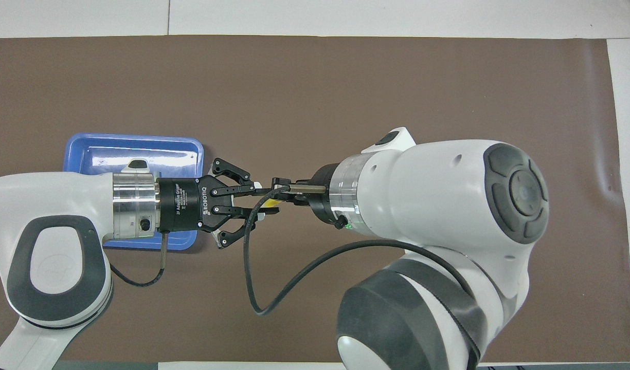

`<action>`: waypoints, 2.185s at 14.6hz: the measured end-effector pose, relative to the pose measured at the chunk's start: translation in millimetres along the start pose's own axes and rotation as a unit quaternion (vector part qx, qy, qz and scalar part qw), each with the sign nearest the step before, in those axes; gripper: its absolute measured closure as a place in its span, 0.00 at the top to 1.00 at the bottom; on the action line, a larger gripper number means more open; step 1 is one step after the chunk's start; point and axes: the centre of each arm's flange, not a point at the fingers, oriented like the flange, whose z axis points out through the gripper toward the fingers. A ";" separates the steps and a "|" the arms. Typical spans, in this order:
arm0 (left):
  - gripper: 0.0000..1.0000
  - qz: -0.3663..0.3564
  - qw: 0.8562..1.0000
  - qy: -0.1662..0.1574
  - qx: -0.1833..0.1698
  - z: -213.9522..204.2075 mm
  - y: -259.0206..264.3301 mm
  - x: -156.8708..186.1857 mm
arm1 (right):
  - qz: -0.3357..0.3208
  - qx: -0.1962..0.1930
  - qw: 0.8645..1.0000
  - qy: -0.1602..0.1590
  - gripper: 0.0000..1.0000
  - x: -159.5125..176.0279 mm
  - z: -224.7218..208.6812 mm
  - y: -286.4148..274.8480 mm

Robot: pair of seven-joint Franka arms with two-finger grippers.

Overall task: Transfer and insert pens with both arms
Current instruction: 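Carry the yellow pen to the cup with the right gripper while the left gripper returns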

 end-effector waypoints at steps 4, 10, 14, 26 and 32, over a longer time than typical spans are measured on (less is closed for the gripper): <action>0.79 0.012 1.000 0.006 0.001 -0.3 -9.2 -4.3 | -0.015 -0.051 0.999 0.007 0.18 17.4 -23.4 42.0; 1.00 0.186 0.974 0.127 0.024 -10.3 -5.2 16.1 | -0.051 -0.169 0.984 0.025 0.18 43.7 -48.8 152.6; 1.00 0.334 0.915 0.210 0.082 -47.8 10.7 62.4 | -0.089 -0.200 0.975 0.024 0.18 73.6 -92.0 251.7; 0.97 0.609 0.629 0.374 0.306 -118.9 101.7 238.6 | -0.146 -0.232 0.961 0.037 0.18 49.0 -81.0 366.7; 0.84 0.632 0.599 0.369 0.324 -115.7 120.9 264.3 | -0.137 -0.236 0.961 0.045 0.18 45.4 -53.4 392.5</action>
